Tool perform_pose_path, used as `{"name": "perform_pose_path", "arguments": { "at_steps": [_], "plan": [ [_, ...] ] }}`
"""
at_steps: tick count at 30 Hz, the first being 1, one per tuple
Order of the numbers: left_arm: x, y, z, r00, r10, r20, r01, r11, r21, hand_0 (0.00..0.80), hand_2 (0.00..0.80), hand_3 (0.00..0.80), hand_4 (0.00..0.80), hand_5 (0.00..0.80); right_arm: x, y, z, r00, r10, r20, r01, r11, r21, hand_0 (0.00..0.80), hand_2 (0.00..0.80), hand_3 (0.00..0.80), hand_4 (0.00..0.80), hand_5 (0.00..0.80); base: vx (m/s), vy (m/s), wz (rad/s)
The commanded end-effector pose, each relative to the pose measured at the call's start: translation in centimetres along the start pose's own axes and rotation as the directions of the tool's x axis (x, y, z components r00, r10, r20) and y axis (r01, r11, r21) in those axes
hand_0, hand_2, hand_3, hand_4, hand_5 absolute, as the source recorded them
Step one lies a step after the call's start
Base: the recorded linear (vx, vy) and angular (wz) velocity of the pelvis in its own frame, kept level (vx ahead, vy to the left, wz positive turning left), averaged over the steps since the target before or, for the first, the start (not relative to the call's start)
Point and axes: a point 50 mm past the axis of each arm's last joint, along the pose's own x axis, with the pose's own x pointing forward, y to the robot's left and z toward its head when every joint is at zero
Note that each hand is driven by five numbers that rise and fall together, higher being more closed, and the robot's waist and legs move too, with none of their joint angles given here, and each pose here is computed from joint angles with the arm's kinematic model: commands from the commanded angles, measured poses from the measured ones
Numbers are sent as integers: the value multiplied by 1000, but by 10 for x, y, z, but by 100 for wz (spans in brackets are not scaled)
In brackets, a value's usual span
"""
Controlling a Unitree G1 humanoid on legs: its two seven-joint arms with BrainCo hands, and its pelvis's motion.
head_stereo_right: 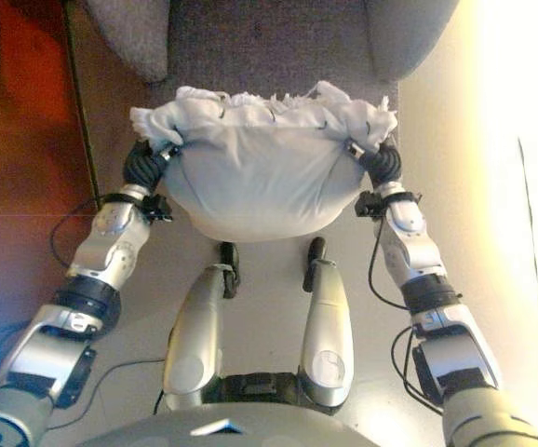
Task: Pick up the cushion and take it to the sofa
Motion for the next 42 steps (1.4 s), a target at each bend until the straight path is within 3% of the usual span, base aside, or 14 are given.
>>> {"name": "perform_pose_path", "arguments": {
  "at_steps": [1, 9, 13, 25, 34, 42],
  "plan": [
    [-8, -26, 11, 991, -77, 113, 88, 992, -95, 800, 800, 800, 800, 800, -11, 10, 13, 990, 54, 130, -64, 996, 70, 800, 800, 800, 800, 800, 224, -13, -8],
    [-27, -33, -19, 996, -78, 38, 83, 986, -145, 800, 800, 800, 800, 800, -53, 1, -36, 999, 18, 27, -23, 981, 194, 800, 800, 800, 800, 800, 161, 32, 27],
    [-36, -32, -21, 995, -88, 45, 95, 975, -199, 800, 800, 800, 800, 800, -59, 9, -48, 1000, 1, -12, 2, 969, 247, 800, 800, 800, 800, 800, 94, 88, 3],
    [-46, -23, -31, 994, -112, -15, 109, 987, -115, 800, 800, 800, 800, 800, -65, 24, -63, 997, 28, -76, -6, 962, 271, 800, 800, 800, 800, 800, 68, 107, -3],
    [-40, -22, -22, 986, -169, 15, 169, 981, -99, 800, 800, 800, 800, 800, -71, 18, -70, 994, 33, -107, -6, 970, 245, 800, 800, 800, 800, 800, 40, 167, 1],
    [-50, -5, -30, 991, -133, -15, 131, 987, -92, 800, 800, 800, 800, 800, -82, 0, -78, 988, 26, -153, 18, 960, 279, 800, 800, 800, 800, 800, 237, -12, 10]
  ]
}}
